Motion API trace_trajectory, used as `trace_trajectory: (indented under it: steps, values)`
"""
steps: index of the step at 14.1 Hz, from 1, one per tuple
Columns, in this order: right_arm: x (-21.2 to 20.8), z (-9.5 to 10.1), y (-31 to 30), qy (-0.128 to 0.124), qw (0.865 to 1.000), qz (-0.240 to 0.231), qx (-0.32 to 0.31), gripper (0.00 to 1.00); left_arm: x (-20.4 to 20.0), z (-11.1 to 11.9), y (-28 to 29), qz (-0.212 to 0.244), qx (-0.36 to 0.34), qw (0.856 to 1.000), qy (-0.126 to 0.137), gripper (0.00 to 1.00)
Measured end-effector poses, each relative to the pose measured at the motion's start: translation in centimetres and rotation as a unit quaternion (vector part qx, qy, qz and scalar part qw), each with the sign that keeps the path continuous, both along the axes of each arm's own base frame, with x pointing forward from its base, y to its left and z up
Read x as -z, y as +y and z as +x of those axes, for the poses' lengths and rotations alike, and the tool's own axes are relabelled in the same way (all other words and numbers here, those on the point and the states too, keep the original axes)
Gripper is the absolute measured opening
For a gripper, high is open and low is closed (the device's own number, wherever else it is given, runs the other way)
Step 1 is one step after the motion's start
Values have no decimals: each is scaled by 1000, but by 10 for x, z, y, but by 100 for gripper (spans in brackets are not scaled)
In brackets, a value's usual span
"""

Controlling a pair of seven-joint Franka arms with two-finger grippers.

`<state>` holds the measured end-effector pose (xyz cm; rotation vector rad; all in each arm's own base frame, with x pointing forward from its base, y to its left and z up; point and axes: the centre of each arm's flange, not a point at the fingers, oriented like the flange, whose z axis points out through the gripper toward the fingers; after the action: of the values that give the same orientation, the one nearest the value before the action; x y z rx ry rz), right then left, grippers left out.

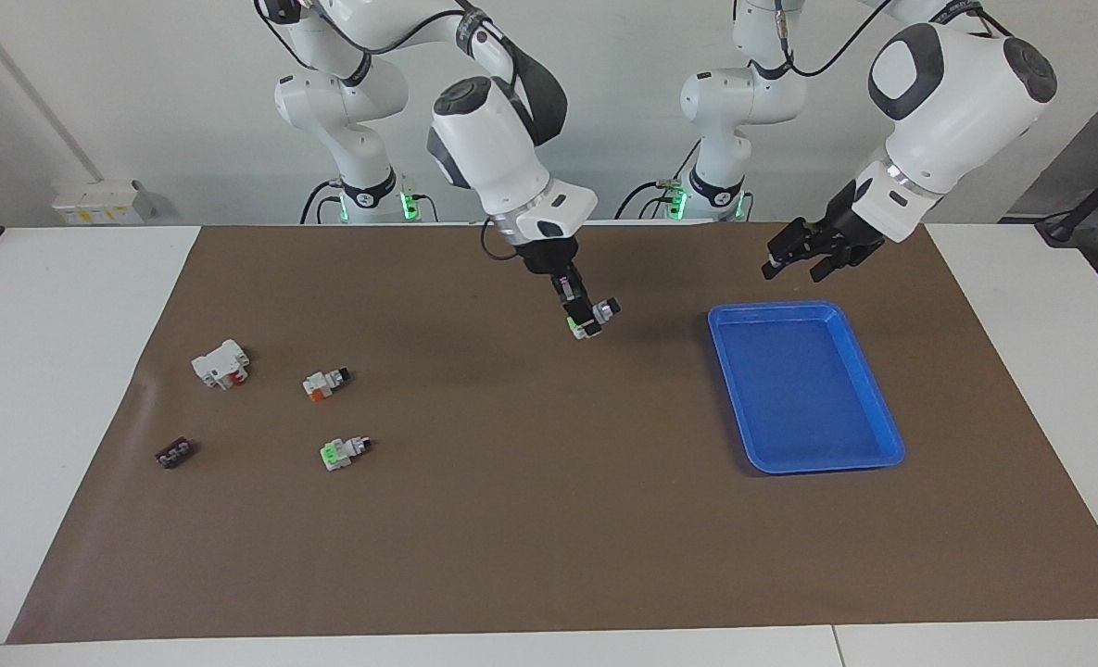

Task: Turn and place switch with both arms
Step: 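Carry the switch toward the left gripper while the left gripper extends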

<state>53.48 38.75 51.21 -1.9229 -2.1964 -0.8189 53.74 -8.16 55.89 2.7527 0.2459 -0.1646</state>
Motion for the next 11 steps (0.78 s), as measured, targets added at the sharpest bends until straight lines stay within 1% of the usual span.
trace_trajectory:
  steps: [1,2,3,4,5,7,8,9,11]
  values:
    - [-9,-8,14,-4,1000,10,6,41,-1,-2,-7,-23,-25,999,13,93]
    - [-14,-14,25,-7,1000,18,10,41,-3,-3,-12,-47,-49,997,25,86]
    - [-17,-19,32,-9,1000,21,13,41,-4,-4,-15,-68,-72,994,36,86]
    - [-17,-23,37,-9,1000,19,16,41,-4,-5,-20,-85,-93,991,47,78]
    - [-17,-27,41,-9,1000,17,20,41,-5,-6,-25,-100,-112,987,58,78]
    - [-17,-30,46,-10,999,12,31,41,-8,-7,-34,-133,-141,978,77,66]
    - [-17,-31,46,-10,999,11,35,41,-11,-7,-37,-150,-151,973,84,66]
    - [-18,-31,46,-11,999,11,37,41,-12,-7,-39,-161,-160,970,90,59]
    - [-19,-30,46,-13,999,13,40,41,-14,-8,-42,-173,-172,964,100,57]
